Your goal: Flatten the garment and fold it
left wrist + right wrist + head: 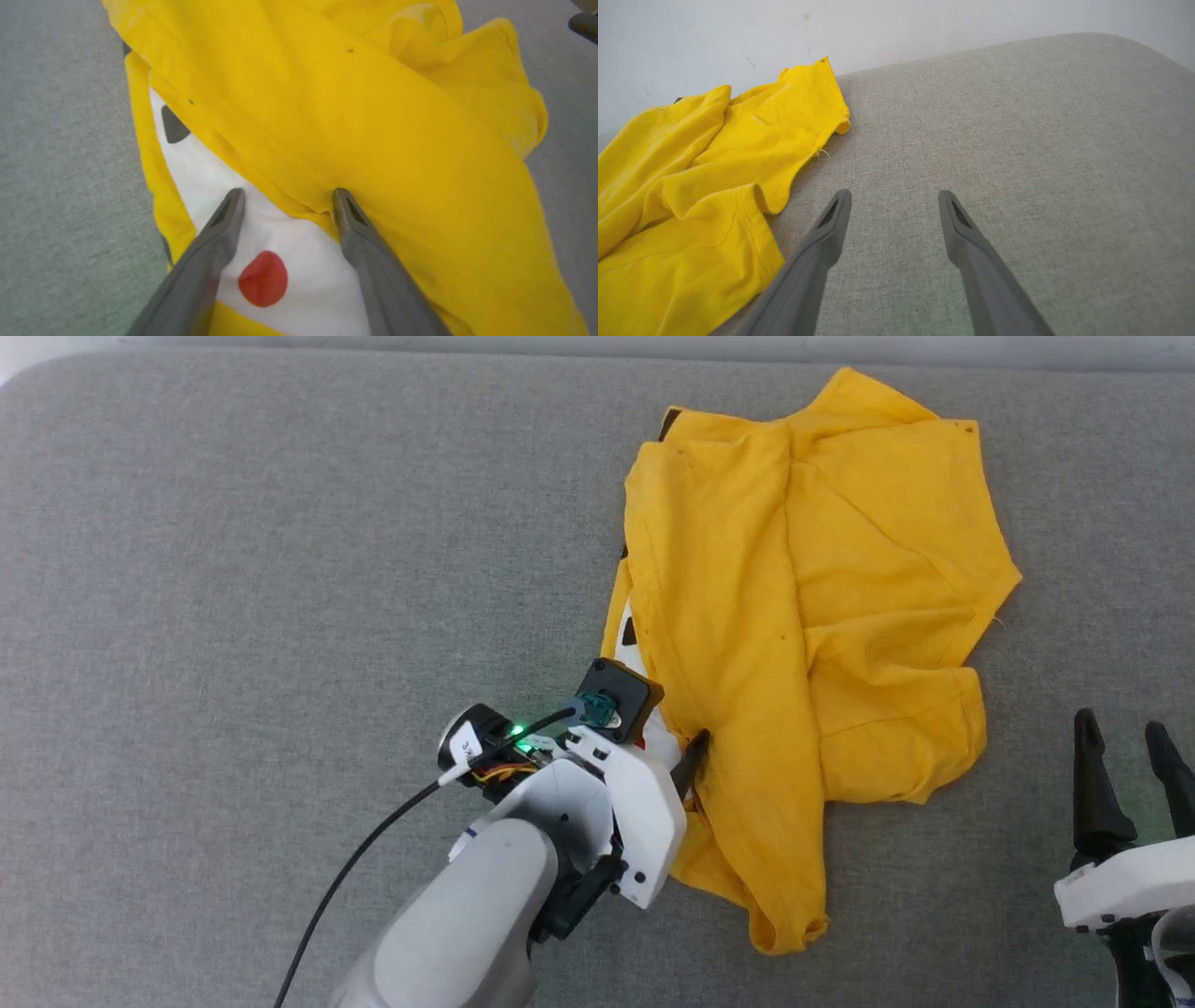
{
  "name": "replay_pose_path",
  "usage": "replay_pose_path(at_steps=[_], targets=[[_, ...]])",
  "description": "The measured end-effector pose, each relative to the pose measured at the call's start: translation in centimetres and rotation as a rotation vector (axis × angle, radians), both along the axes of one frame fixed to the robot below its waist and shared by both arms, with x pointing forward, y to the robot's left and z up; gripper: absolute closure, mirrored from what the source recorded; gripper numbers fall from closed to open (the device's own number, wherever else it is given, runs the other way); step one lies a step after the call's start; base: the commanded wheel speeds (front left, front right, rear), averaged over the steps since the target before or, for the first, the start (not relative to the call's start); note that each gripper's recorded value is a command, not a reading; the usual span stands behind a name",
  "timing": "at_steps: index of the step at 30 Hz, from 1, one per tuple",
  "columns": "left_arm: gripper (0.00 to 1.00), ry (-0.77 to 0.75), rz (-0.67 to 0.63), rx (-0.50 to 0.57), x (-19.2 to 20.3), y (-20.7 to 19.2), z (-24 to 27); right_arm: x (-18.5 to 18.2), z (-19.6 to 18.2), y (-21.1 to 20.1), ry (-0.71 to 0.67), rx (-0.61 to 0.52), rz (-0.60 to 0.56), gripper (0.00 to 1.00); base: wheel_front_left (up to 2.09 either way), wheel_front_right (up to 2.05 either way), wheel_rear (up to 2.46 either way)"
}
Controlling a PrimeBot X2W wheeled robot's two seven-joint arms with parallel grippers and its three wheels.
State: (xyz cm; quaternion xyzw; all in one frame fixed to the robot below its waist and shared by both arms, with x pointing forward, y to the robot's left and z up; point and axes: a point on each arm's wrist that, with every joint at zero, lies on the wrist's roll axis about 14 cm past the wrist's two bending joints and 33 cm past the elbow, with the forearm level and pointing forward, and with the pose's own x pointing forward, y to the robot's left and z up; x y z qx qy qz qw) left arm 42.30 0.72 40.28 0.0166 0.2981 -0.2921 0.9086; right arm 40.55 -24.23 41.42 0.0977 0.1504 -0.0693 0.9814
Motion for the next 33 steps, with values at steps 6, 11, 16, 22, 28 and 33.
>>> replay_pose_path(at_steps=[6, 11, 16, 22, 28, 33], targets=[[1.0, -0.01, -0.013, -0.035, -0.1, -0.8, 0.5, -0.2, -0.2, -0.1, 0.001, 0.003, -0.005, 0.0, 0.0, 0.0, 0.0], [1.0, -0.103, 0.029, -0.072, 1.1, 0.1, 3.0, 0.0, 0.1, 0.2, -0.011, 0.008, 0.002, 0.0, 0.0, 0.0, 0.0], [1.0, -0.218, 0.143, -0.137, 3.3, 3.8, 7.8, 0.2, 0.7, 0.7, -0.029, 0.012, 0.014, 0.0, 0.0, 0.0, 0.0], [1.0, -0.276, 0.253, -0.005, 5.2, 12.5, 9.4, 0.6, 1.1, 1.0, -0.036, 0.008, 0.027, 0.0, 0.0, 0.0, 0.0], [0.71, -0.227, 0.277, 0.08, 6.2, 16.0, 6.2, 0.7, 0.2, 1.1, -0.004, 0.003, 0.034, 0.0, 0.0, 0.0, 0.0], [0.0, -0.215, 0.316, 0.037, 6.2, 15.7, 4.3, 0.7, 0.3, 0.9, 0.004, -0.011, 0.035, 0.0, 0.0, 0.0, 0.0]])
